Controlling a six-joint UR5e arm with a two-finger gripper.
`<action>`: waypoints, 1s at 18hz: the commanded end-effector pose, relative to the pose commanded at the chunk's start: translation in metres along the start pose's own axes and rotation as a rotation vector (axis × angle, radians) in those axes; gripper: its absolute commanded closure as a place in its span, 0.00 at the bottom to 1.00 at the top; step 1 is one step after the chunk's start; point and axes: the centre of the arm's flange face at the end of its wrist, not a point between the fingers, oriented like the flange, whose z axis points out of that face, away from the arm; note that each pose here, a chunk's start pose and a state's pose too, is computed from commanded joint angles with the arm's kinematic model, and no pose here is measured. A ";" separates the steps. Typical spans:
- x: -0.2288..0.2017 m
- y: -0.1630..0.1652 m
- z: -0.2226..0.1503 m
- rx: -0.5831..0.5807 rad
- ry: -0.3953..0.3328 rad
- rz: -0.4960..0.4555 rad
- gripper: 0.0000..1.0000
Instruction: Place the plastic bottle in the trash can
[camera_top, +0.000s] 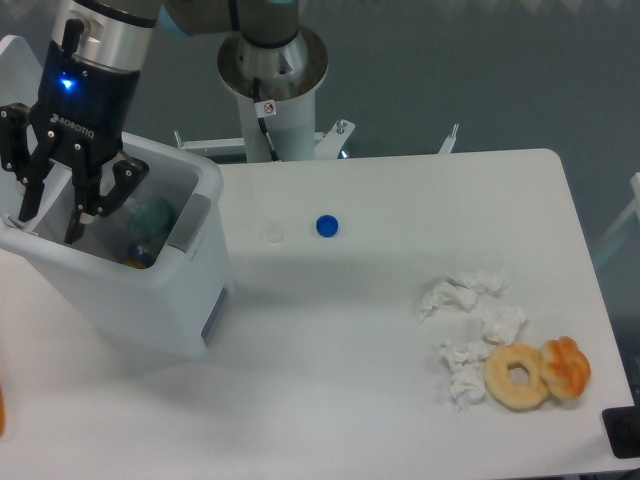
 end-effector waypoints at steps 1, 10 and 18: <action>-0.001 -0.001 -0.001 0.002 -0.003 0.009 0.00; -0.129 0.029 -0.017 -0.073 -0.194 0.095 0.00; -0.248 0.118 0.022 -0.307 -0.212 0.294 0.00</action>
